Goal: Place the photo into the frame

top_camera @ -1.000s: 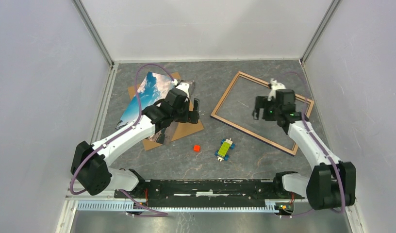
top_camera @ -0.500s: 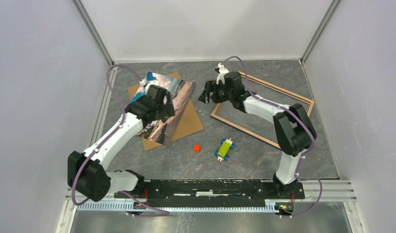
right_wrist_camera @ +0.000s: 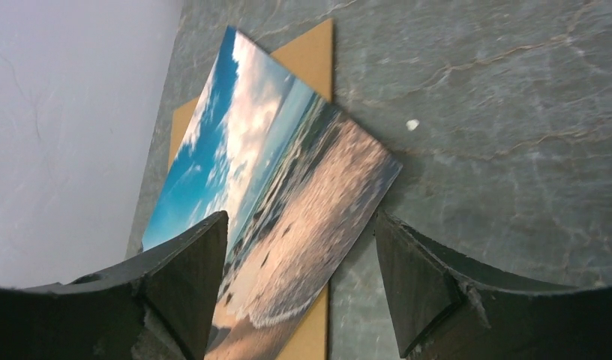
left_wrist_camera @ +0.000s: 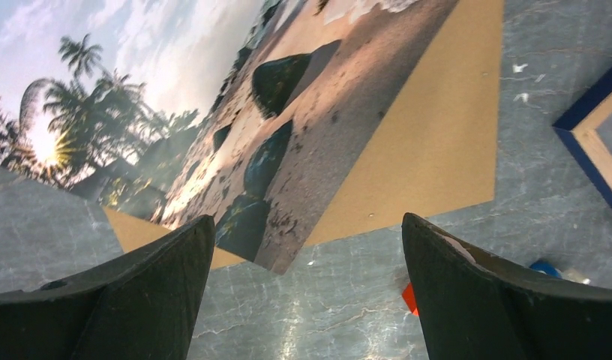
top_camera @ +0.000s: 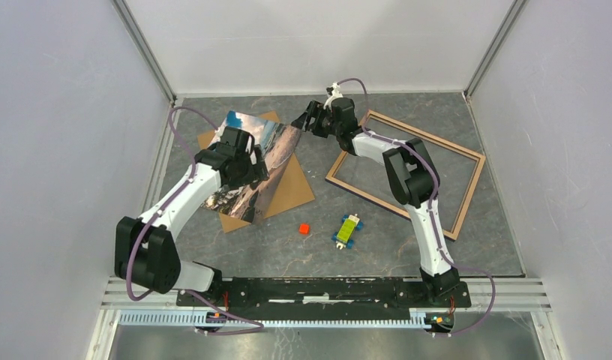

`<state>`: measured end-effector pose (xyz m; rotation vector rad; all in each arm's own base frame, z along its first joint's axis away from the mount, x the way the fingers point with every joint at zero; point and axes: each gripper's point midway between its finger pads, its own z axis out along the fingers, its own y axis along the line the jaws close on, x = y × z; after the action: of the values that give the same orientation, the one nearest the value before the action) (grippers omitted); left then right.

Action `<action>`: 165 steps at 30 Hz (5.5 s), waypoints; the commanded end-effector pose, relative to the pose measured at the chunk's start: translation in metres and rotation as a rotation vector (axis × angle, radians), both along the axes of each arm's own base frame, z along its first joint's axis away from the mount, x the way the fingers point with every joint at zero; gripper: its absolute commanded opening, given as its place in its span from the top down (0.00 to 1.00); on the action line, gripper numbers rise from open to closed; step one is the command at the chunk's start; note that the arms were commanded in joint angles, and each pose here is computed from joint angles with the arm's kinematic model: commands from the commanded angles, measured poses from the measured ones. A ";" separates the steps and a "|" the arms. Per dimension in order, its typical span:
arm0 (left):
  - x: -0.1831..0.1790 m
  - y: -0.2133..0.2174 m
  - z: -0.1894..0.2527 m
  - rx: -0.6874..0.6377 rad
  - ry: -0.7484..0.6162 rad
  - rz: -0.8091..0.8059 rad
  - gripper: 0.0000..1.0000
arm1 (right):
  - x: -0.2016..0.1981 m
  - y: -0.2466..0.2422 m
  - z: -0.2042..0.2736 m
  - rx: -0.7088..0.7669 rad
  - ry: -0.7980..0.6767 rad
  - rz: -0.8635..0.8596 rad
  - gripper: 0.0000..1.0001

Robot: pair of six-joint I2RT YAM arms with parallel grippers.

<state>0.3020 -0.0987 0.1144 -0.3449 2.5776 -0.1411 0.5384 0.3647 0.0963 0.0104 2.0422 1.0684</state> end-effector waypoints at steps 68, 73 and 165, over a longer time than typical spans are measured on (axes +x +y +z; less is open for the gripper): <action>0.000 -0.089 0.124 -0.309 -0.472 -0.426 0.00 | -0.207 -0.432 0.357 -0.300 -0.428 -0.832 1.00; -0.002 -0.095 0.120 -0.317 -0.453 -0.439 0.00 | -0.223 -0.444 0.422 -0.475 -0.504 -0.865 1.00; 0.019 -0.067 0.102 -0.242 -0.409 -0.349 0.00 | -0.108 -0.170 0.007 -1.503 -0.457 0.208 1.00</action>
<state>0.3132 -0.1596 0.2002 0.0546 2.2436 -0.5425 0.4301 0.2018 0.1025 -1.0510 1.9397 -0.4846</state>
